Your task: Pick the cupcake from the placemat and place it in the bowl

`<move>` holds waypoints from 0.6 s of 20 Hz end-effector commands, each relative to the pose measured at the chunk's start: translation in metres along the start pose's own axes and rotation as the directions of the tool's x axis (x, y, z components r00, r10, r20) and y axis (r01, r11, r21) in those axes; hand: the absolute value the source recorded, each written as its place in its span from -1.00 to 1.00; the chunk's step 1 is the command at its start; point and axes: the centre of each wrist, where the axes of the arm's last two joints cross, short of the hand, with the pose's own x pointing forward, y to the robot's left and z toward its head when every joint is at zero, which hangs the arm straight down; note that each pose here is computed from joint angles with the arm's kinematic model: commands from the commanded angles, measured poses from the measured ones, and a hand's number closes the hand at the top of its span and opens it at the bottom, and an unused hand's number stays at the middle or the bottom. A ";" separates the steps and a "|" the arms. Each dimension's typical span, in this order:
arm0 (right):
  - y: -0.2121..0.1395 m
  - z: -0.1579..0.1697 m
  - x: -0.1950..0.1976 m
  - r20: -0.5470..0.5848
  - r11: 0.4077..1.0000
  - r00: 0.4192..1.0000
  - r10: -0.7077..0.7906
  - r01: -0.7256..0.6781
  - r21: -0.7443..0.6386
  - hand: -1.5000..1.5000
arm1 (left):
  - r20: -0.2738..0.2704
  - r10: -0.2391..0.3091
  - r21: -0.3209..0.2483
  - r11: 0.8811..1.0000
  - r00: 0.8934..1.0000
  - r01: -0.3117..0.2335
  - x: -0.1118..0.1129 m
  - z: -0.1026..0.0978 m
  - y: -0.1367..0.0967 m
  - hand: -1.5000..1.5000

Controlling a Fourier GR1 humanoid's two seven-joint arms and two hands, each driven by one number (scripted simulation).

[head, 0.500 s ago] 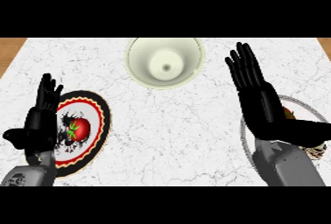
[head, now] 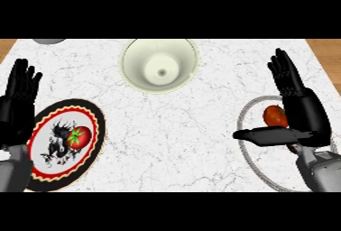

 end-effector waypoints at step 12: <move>-0.050 0.082 0.068 -0.120 0.776 0.778 0.617 -0.627 -0.075 -1.00 | -0.025 0.040 -0.032 0.999 0.999 -0.041 0.008 -0.016 0.023 0.00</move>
